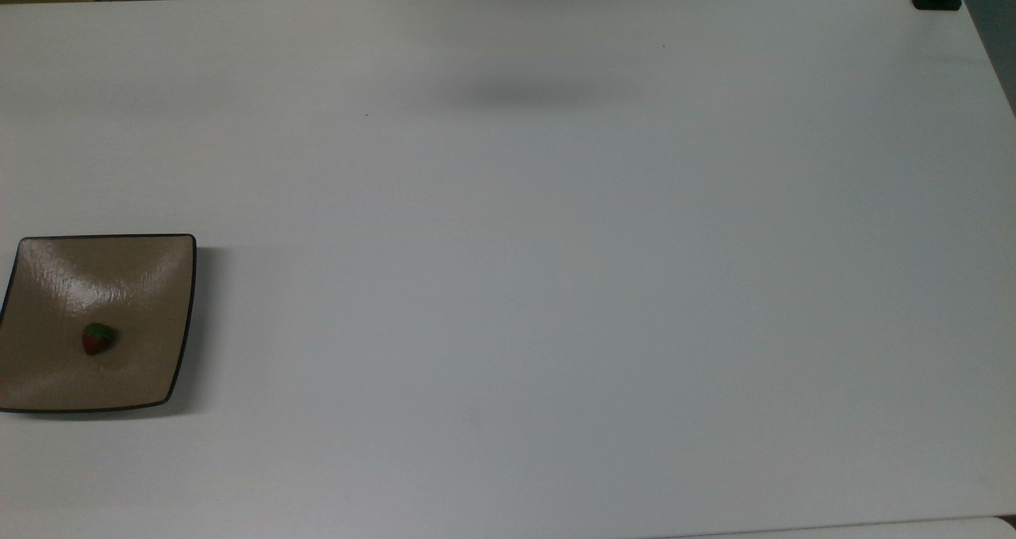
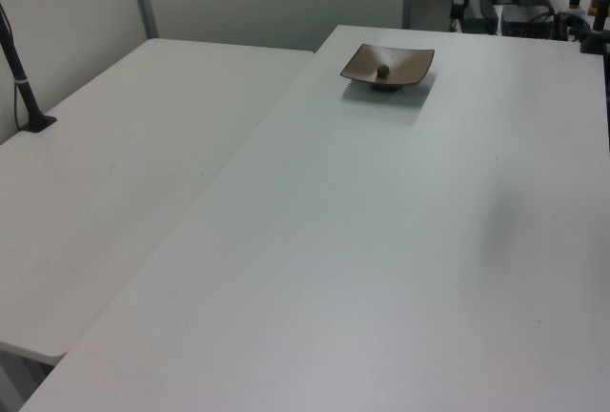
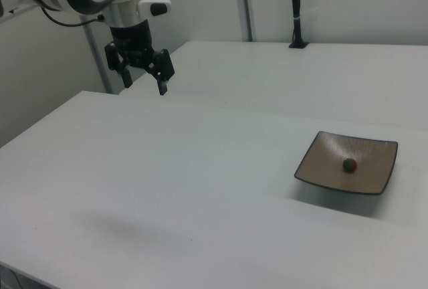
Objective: Strawberries on a ceramic plate
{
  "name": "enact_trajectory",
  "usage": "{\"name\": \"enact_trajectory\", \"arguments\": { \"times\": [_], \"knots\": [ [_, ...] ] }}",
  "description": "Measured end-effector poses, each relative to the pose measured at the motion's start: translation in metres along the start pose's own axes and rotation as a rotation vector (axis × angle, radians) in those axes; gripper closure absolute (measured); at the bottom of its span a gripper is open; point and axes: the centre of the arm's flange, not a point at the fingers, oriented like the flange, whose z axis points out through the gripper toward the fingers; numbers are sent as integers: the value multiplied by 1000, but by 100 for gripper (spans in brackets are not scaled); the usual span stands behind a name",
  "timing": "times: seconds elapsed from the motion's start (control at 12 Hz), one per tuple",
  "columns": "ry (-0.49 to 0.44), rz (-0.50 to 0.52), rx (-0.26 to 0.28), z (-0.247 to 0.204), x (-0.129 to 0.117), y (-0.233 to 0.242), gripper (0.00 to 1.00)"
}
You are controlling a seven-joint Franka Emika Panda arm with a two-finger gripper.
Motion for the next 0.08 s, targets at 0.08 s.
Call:
{"name": "enact_trajectory", "arguments": {
  "times": [0.08],
  "knots": [
    [0,1,0,2,0,0,0]
  ]
}}
